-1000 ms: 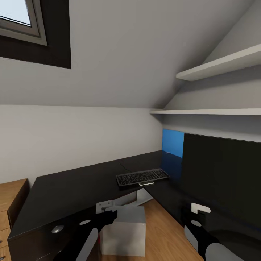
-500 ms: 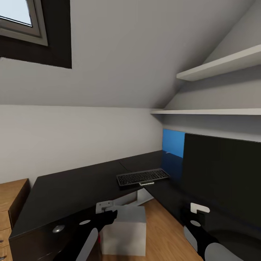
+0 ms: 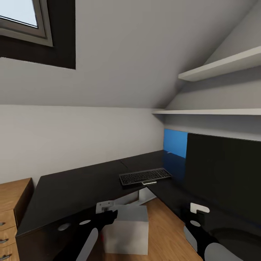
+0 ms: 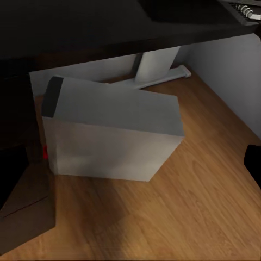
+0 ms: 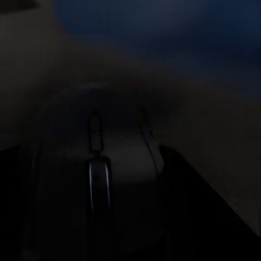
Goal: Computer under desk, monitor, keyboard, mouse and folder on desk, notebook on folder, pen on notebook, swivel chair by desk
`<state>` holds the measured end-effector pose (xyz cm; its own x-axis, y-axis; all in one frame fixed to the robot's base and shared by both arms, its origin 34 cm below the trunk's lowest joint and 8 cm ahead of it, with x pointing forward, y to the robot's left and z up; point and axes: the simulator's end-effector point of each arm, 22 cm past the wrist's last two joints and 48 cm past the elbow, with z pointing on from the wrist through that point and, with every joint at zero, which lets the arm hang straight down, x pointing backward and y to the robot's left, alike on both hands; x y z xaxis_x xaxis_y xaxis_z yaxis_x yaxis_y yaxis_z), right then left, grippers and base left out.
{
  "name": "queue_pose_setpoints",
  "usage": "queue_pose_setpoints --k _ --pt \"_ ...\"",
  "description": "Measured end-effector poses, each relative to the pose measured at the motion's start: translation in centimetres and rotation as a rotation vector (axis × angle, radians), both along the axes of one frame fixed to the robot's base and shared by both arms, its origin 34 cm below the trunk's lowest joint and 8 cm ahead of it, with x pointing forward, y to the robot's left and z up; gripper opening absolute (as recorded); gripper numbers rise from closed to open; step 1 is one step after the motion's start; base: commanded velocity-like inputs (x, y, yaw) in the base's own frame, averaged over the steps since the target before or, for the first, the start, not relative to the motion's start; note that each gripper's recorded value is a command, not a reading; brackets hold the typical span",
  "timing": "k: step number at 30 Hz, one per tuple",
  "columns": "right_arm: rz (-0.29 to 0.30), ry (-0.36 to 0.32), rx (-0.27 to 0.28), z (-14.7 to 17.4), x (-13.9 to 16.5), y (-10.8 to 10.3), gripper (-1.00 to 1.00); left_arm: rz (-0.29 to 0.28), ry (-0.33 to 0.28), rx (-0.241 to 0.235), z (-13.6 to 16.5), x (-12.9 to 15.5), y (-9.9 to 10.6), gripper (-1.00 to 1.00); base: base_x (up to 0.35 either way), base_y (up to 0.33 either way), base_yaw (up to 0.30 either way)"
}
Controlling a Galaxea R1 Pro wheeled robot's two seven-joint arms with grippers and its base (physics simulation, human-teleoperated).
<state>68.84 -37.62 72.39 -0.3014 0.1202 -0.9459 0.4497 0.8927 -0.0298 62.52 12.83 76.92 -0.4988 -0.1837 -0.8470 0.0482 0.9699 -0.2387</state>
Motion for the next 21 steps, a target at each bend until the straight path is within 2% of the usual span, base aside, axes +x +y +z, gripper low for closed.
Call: queue_pose_setpoints --k 5,17,21 --pt "0.021 -0.002 0.007 0.0 0.3 1.6 -1.0 -0.001 0.001 0.0 0.0 0.0 0.0 1.0 -0.004 0.022 0.0" --pt "0.025 0.007 0.024 0.7 0.3 2.4 -1.0 -0.001 0.001 -0.001 1.1 0.1 -0.1 1.0 0.0 0.001 0.0" --pt "0.028 -0.025 0.027 2.1 1.0 2.7 -1.0 -0.001 0.002 -0.001 1.3 0.1 -0.1 1.0 0.0 0.0 0.0"
